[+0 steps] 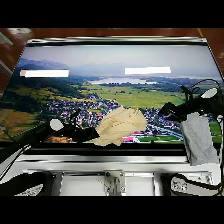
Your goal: Fold the shirts.
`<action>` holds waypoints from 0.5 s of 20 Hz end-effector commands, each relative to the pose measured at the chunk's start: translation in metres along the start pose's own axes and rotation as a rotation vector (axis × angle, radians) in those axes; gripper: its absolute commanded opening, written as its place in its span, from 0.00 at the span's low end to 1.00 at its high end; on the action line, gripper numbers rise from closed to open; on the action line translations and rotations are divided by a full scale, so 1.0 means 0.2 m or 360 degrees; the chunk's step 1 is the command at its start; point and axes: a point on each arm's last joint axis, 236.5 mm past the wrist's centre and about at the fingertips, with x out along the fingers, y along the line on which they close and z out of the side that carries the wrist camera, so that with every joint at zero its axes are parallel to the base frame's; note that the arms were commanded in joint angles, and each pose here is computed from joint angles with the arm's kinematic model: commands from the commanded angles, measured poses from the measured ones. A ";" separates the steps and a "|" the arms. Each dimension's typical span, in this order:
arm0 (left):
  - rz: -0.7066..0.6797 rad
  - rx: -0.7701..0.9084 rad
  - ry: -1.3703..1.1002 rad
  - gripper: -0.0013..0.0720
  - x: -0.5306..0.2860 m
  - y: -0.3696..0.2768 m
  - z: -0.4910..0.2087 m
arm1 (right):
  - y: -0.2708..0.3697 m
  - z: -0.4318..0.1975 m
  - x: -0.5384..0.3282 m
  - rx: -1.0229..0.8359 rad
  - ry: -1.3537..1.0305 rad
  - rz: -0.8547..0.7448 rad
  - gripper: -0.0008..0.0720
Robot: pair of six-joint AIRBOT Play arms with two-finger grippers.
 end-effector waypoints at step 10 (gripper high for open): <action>-0.0054 0.0125 -0.0173 0.06 0.01 -0.13 0.22 | 0.17 -0.07 0.43 -0.0141 0.0237 0.0055 0.91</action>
